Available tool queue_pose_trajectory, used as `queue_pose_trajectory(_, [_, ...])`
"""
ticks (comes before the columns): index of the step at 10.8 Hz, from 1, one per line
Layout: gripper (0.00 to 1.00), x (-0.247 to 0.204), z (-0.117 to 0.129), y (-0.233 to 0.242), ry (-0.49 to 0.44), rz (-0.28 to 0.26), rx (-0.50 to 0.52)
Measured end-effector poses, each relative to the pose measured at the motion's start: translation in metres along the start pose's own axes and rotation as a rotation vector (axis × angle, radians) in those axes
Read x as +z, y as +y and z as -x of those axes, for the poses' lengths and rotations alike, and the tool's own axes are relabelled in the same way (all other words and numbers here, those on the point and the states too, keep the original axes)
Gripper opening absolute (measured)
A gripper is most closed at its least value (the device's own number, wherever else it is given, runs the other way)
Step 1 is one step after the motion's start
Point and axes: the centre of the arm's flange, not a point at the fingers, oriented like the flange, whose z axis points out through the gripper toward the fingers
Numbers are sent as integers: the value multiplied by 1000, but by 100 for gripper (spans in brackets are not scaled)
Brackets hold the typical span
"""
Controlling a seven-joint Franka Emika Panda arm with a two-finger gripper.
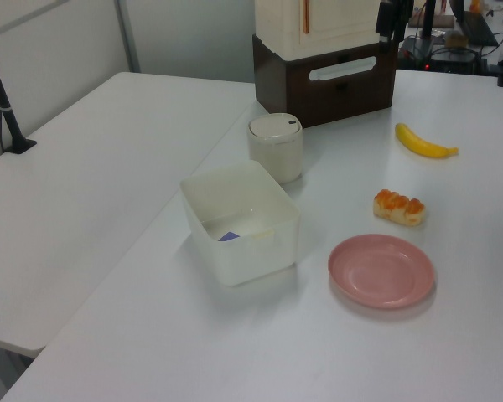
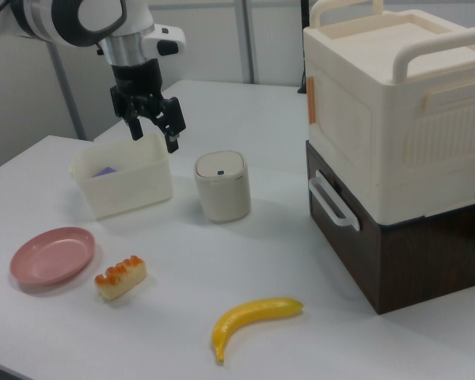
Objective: Close the trash can
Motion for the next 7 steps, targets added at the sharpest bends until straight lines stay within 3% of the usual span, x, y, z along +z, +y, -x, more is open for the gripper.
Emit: queue_pose_trajectory(7, [100, -12, 10, 5, 1, -8, 5])
